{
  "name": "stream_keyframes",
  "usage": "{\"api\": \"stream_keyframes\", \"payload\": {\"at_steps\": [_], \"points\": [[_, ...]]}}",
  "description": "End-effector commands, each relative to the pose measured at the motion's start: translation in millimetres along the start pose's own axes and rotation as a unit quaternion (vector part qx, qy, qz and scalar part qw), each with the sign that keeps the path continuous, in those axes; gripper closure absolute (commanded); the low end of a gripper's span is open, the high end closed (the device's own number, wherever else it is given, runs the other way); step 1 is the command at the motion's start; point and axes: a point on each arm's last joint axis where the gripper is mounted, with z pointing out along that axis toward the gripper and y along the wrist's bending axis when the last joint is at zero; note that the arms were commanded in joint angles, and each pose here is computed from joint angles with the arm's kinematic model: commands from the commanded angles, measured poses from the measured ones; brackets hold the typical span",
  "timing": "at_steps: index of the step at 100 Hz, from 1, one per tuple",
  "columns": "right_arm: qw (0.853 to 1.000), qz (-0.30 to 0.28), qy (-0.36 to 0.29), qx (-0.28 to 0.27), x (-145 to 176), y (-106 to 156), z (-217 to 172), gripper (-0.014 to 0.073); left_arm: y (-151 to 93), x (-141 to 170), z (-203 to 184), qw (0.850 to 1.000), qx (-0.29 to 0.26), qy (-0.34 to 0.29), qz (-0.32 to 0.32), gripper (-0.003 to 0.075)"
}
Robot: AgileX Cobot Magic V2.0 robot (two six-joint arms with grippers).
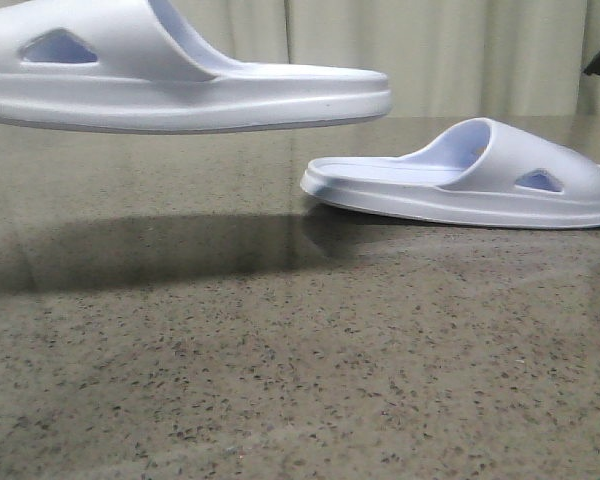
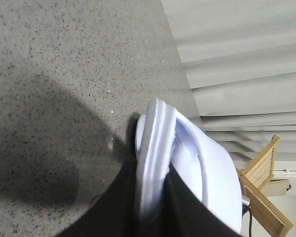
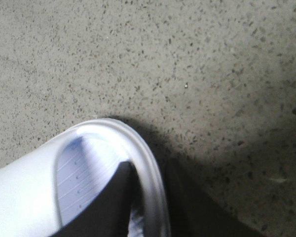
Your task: Insert blue slippers together front up
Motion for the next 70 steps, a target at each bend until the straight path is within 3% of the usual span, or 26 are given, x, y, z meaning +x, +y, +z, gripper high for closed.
{"api": "stream_keyframes", "payload": {"at_steps": [1, 13, 44, 70], "points": [[1.000, -0.002, 0.000, -0.005, -2, 3, -3, 0.0603, -12, -1, -3, 1.000, 0.030, 0.003, -0.009, 0.0704], [1.000, -0.002, -0.021, -0.006, -5, 3, -3, 0.0701, -12, -1, -3, 1.000, 0.030, 0.003, -0.009, 0.0704], [0.995, 0.001, -0.088, -0.046, -31, 24, -18, 0.0702, -12, -1, -3, 1.000, 0.030, 0.003, -0.009, 0.0704], [0.977, -0.007, -0.178, -0.119, -68, 61, -62, 0.0702, -12, -1, -3, 1.000, 0.030, 0.003, -0.009, 0.0704]]}}
